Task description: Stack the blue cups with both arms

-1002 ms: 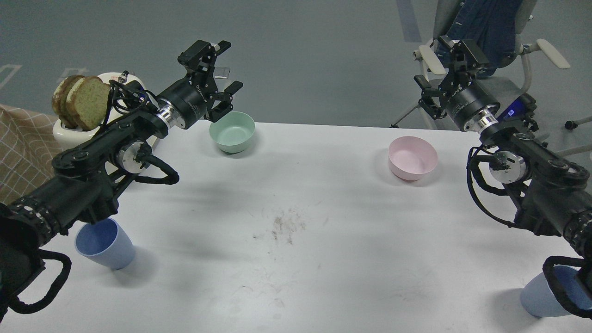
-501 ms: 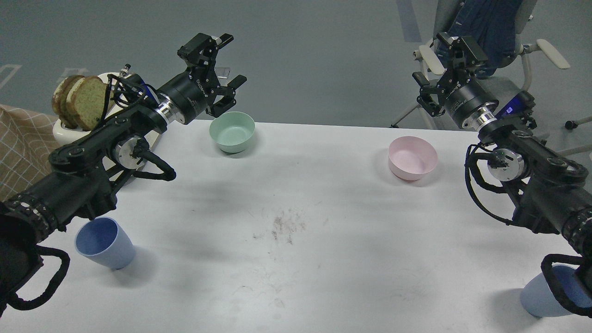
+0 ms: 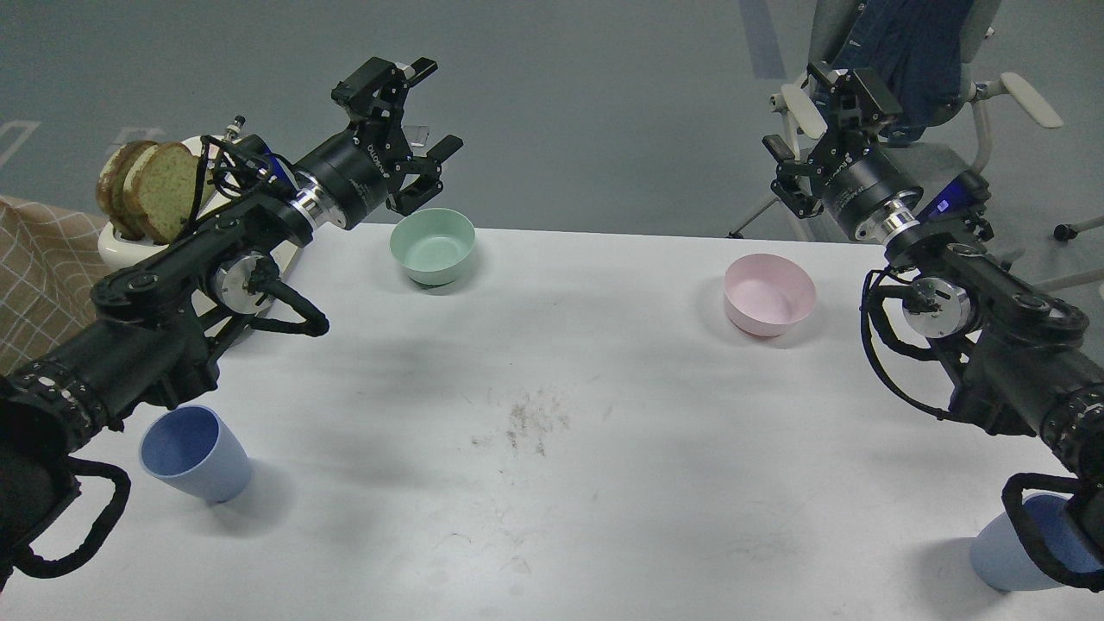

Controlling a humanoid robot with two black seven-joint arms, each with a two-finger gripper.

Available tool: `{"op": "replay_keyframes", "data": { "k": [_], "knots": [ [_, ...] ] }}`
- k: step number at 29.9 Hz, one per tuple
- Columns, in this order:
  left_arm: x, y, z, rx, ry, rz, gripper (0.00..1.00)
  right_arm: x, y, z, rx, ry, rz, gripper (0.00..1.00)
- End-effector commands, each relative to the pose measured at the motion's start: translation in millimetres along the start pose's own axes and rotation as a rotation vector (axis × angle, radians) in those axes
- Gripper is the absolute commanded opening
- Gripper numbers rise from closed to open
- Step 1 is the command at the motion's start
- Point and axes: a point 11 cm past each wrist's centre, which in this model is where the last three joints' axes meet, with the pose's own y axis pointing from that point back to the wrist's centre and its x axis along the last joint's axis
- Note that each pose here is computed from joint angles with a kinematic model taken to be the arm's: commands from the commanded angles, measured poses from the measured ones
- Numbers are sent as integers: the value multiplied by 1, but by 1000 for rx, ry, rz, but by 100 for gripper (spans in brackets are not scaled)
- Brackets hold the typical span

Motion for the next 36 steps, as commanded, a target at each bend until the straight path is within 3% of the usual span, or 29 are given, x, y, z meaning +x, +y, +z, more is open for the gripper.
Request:
{"op": "replay_keyframes", "data": {
  "k": [1,36],
  "knots": [
    [-2,-1,0,-4,5,-3,97,-1,-1,-1,2,0,-3,100],
    [-6,-3,4,-14,5,-18,97,-3,-3,-1,4,-1,-6,100]
  ]
}}
